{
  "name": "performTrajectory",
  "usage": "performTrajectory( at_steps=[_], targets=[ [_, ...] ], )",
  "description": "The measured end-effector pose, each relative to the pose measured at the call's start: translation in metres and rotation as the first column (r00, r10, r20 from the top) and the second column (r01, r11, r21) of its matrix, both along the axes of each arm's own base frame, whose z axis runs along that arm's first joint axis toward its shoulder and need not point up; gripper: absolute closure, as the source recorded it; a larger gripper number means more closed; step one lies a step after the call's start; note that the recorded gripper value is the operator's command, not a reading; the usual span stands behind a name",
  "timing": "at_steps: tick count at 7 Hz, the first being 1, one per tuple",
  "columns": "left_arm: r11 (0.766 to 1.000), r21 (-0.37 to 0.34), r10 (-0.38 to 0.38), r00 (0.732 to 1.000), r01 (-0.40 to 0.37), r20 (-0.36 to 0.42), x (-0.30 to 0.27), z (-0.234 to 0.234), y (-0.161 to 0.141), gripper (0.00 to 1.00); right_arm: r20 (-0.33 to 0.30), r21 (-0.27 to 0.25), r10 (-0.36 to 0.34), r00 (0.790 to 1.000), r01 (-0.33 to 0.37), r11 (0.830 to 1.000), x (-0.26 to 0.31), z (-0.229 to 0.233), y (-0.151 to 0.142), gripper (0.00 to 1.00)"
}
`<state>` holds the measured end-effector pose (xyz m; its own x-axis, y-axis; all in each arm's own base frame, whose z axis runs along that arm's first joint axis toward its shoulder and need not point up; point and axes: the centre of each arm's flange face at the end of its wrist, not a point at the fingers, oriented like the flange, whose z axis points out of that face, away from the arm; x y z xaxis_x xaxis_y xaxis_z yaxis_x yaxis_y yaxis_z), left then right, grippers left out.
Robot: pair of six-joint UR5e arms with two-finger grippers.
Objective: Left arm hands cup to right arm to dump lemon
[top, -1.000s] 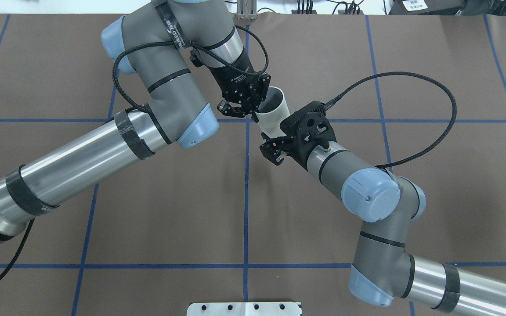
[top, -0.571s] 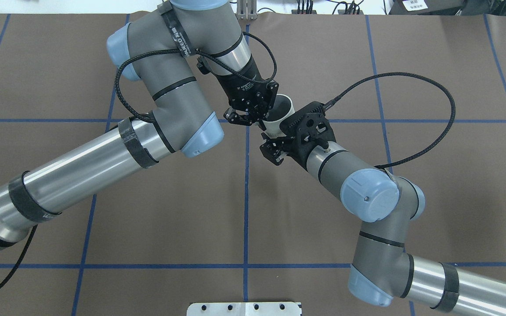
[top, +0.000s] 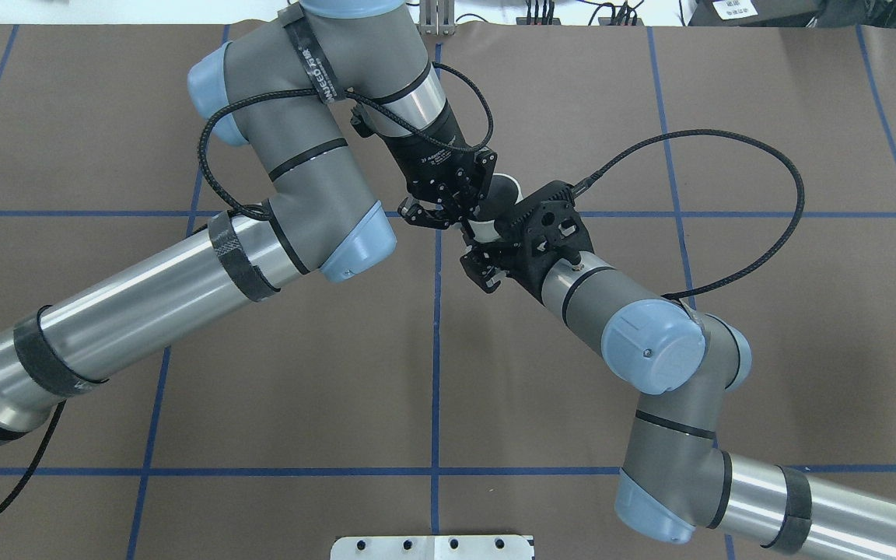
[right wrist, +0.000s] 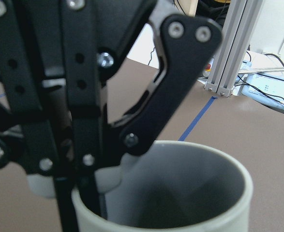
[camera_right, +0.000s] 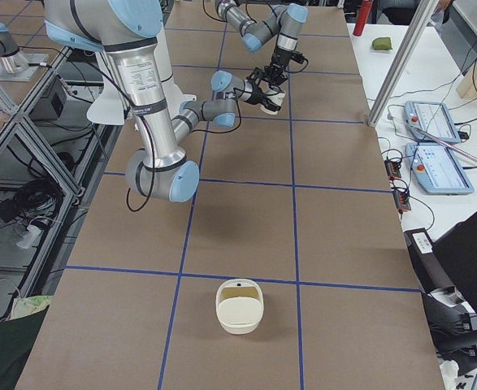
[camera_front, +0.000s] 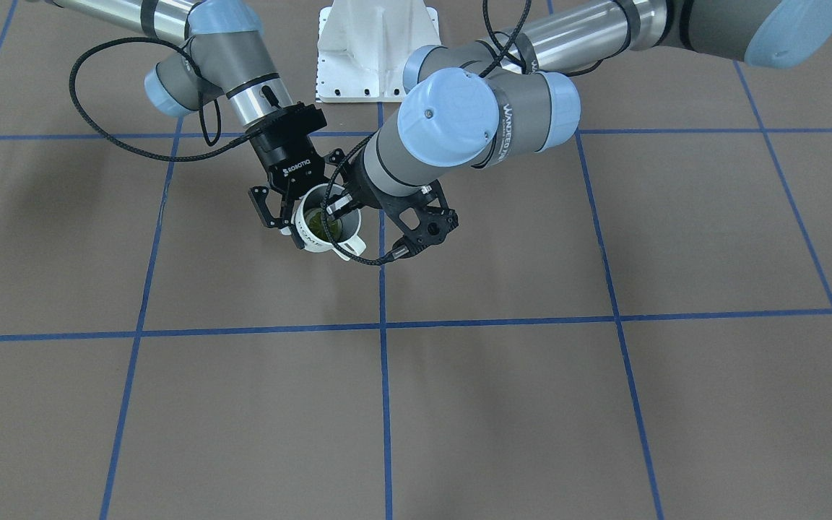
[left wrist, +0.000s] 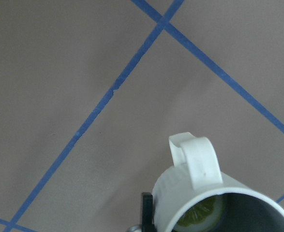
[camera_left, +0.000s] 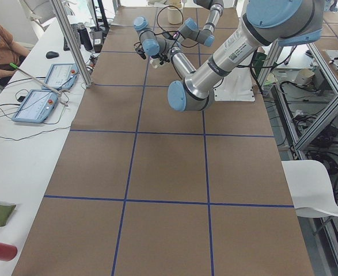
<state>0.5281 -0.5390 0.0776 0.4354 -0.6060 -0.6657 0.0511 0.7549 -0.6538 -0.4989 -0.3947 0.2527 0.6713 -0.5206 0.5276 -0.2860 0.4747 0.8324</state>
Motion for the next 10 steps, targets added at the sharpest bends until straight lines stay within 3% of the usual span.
performTrajectory(
  at_steps=[2,5,7,10],
  targets=[
    [0.999,0.036,-0.008,0.999,0.009,-0.033,-0.006,-0.007,0.000,0.00,-0.040,-0.025,-0.007,0.999,0.006,1.000,-0.007,0.001,0.003,1.00],
    [0.995,0.086,-0.034,0.995,0.042,-0.090,-0.026,-0.020,-0.005,0.00,-0.047,-0.029,-0.009,0.999,0.008,1.000,-0.007,0.001,0.004,1.00],
    [0.991,0.092,-0.087,0.992,0.095,-0.090,-0.057,-0.017,-0.030,0.00,-0.049,-0.028,0.009,0.999,-0.011,1.000,0.004,0.003,-0.005,1.00],
    [0.974,0.113,-0.187,0.980,0.194,-0.071,-0.128,0.021,-0.081,0.00,-0.110,-0.048,0.105,0.988,-0.111,0.993,0.066,0.045,-0.046,1.00]
  ],
)
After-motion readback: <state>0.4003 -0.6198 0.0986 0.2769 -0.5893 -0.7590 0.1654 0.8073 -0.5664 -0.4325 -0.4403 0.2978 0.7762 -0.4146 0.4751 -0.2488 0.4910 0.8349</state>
